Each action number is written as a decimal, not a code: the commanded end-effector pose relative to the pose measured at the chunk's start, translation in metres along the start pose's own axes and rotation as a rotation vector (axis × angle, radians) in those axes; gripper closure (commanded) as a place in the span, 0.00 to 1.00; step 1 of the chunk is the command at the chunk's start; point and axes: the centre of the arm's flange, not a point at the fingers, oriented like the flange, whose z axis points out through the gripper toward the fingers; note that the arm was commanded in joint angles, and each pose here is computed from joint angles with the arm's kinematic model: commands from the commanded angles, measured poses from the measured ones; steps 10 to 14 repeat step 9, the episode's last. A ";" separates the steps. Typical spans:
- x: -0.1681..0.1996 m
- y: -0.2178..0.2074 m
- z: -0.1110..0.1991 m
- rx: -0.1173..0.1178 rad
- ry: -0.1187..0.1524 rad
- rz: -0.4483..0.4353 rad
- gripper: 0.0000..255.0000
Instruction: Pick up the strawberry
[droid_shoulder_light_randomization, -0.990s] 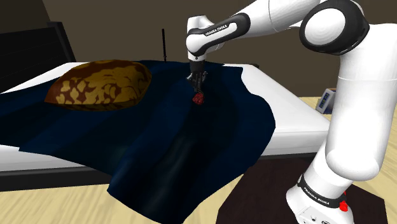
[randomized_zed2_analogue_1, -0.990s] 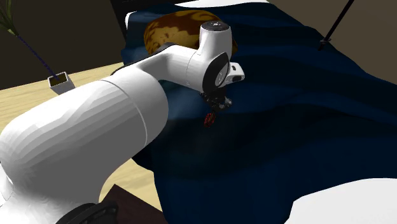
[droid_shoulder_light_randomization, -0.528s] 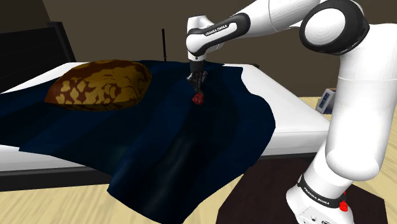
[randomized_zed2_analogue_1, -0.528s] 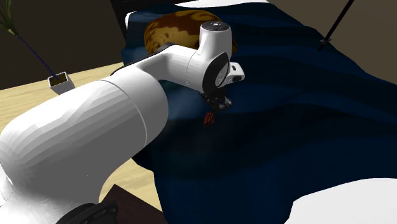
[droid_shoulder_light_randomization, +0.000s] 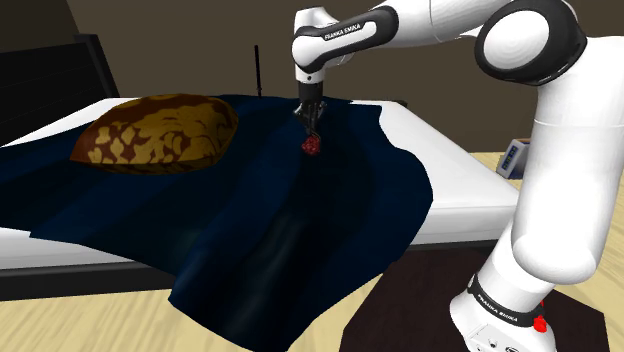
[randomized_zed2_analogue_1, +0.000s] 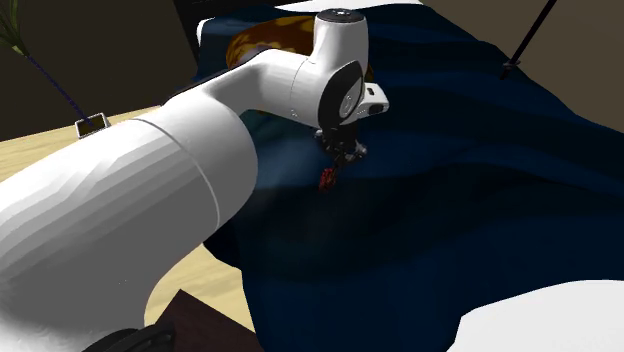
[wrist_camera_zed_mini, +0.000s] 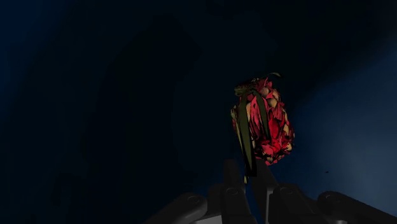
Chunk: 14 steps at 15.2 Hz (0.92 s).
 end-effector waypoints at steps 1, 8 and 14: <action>0.000 0.001 -0.011 0.000 0.000 0.000 1.00; 0.001 0.003 -0.044 0.000 0.000 0.000 1.00; 0.001 0.003 -0.044 0.000 0.000 0.000 1.00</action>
